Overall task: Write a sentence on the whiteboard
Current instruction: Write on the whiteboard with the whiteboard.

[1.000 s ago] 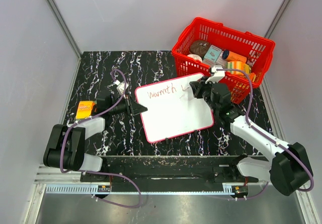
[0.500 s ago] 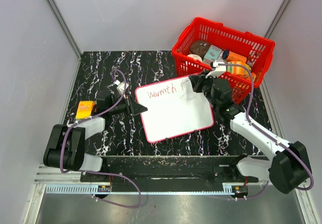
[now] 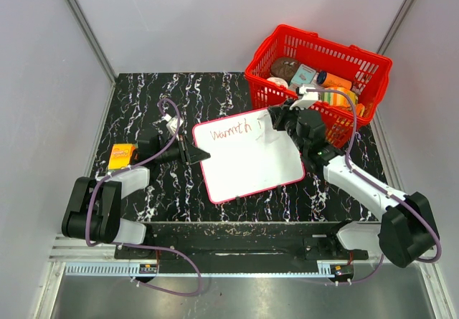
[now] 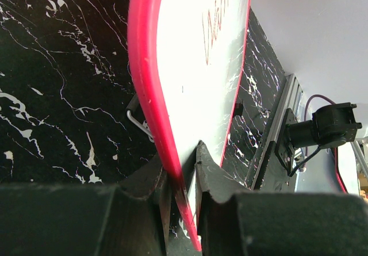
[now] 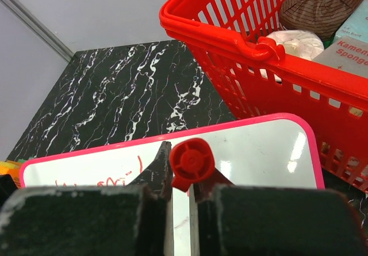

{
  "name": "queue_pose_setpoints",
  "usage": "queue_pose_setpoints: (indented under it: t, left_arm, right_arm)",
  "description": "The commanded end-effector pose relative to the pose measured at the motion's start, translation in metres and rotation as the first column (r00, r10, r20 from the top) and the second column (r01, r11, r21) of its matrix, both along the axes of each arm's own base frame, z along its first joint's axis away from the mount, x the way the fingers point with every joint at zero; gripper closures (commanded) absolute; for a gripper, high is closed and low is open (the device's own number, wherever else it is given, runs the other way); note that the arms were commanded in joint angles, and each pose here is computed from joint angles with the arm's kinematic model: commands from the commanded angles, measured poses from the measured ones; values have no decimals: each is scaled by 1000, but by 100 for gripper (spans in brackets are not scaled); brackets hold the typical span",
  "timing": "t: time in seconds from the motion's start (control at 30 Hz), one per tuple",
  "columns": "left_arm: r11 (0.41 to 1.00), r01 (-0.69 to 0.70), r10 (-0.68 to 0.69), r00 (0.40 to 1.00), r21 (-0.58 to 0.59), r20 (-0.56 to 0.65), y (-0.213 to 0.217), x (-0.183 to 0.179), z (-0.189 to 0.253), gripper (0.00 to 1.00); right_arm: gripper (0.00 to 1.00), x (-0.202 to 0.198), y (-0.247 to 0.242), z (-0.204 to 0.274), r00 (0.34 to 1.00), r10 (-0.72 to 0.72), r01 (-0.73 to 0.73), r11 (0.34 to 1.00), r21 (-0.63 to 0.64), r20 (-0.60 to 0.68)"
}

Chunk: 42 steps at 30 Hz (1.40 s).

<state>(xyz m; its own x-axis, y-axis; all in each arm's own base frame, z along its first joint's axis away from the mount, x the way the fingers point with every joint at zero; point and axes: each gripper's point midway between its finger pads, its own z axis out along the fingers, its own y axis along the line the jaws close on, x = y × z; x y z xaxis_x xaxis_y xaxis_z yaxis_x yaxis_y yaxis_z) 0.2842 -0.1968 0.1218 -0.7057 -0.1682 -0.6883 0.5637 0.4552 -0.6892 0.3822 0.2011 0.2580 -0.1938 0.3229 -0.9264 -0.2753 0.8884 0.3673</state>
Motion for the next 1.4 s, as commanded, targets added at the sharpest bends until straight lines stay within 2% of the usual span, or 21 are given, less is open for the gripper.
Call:
queue_pose_setpoints:
  t: [0.0, 0.33, 1.37]
  left_arm:
    - [989, -69, 49, 987, 127, 153, 9, 20, -14, 100]
    - [989, -69, 49, 987, 127, 154, 9, 20, -13, 100]
    - [989, -71, 50, 987, 128, 156, 9, 20, -13, 100]
  right_arm:
    - [100, 4, -7, 31, 996, -37, 35, 999, 35, 79]
    - [100, -8, -19, 37, 993, -60, 57, 998, 33, 99]
    - [100, -10, -17, -16, 999, -47, 46, 999, -23, -18]
